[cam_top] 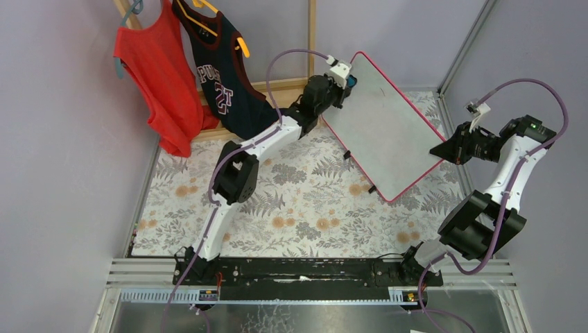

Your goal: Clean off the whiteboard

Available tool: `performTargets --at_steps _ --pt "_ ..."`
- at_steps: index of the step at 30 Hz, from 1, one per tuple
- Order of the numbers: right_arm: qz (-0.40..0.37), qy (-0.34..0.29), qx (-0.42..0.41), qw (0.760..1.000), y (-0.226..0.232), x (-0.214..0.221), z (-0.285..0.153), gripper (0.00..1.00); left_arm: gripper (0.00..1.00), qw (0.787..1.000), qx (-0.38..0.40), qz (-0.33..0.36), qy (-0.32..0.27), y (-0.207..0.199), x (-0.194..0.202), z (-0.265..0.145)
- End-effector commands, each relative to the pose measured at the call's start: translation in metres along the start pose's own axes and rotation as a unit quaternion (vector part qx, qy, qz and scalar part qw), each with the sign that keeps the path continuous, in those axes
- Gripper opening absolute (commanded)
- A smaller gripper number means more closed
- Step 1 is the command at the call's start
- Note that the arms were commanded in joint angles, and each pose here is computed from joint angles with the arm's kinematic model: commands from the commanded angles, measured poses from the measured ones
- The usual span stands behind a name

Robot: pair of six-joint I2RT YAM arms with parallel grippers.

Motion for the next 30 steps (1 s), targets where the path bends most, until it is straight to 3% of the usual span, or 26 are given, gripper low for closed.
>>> performTargets --at_steps 1,9,22,30 --pt "0.006 0.101 -0.055 0.993 0.01 0.027 0.014 0.0 0.04 0.996 -0.074 0.014 -0.041 0.042 -0.006 0.009" --pt "0.009 0.099 -0.057 0.993 0.009 0.027 0.015 0.0 0.04 0.999 -0.041 0.001 -0.013 0.041 0.011 0.005" --pt "0.009 0.101 -0.057 0.993 0.01 0.027 0.015 0.0 0.04 0.999 0.049 0.006 -0.021 -0.023 0.018 -0.009" --pt "0.003 0.105 -0.054 0.993 0.012 0.026 0.014 0.0 0.04 0.999 -0.017 0.038 -0.034 -0.015 -0.008 0.011"
Point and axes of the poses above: each gripper's point midway between its finger pads, its own z axis out along the fingers, its own y axis along the line the jaws close on, x = y × z, the point moved 10 cm from there along -z, back along the fingers, and after that the axes turned 13 degrees about -z, right-handed, at the moved point
